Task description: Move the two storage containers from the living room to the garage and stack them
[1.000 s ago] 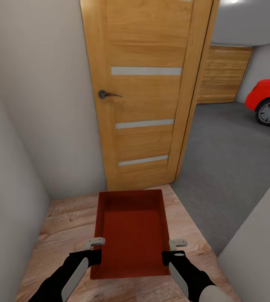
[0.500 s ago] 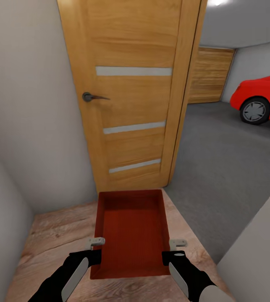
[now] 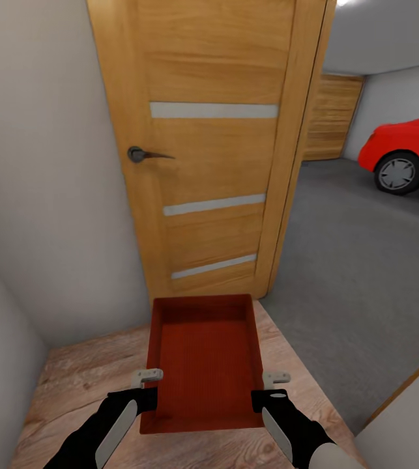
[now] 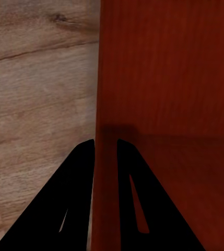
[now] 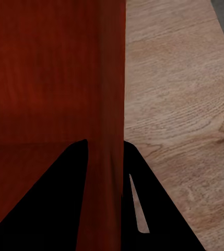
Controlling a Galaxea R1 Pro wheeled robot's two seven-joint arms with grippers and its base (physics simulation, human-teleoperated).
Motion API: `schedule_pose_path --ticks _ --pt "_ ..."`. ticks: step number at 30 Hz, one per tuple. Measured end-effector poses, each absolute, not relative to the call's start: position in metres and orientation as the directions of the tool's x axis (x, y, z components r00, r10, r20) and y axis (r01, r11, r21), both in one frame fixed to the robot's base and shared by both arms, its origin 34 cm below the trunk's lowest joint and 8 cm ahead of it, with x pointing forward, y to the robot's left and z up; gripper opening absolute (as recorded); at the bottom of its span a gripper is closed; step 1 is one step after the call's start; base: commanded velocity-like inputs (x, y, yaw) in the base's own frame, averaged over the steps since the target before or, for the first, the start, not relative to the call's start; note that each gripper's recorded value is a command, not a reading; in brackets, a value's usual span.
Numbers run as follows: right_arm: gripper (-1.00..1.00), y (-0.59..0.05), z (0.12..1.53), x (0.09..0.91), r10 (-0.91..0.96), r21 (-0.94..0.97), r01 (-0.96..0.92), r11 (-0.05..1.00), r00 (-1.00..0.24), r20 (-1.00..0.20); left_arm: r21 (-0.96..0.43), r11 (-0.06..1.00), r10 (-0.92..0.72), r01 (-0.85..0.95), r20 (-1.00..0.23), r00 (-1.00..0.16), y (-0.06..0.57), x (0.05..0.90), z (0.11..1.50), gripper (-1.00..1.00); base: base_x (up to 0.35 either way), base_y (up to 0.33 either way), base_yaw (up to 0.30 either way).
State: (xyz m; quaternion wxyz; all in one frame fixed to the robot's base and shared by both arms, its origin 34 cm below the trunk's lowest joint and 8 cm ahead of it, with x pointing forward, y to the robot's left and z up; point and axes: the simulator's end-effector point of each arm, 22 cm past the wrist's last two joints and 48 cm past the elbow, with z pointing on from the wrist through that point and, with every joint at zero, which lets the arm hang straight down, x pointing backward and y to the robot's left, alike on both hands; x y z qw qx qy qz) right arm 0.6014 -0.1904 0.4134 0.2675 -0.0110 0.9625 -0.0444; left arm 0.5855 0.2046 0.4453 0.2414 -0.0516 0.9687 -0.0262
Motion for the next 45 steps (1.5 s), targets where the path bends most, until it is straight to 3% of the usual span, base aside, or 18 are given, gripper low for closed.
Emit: schedule_pose_path --ticks 30,45 --pt "-1.00 -0.191 0.426 0.608 -0.045 -0.091 0.005 0.996 -0.843 -0.536 -0.077 0.993 -0.112 -0.085 -0.488 -0.866 0.205 0.591 0.458 -1.00 0.004 0.002 -0.188" --pt "-1.00 -0.190 0.431 0.610 -0.045 -0.091 0.005 0.996 -0.838 -0.544 -0.079 0.993 -0.113 -0.085 -0.496 -0.861 0.205 0.593 0.462 -1.00 0.210 0.173 -0.126"
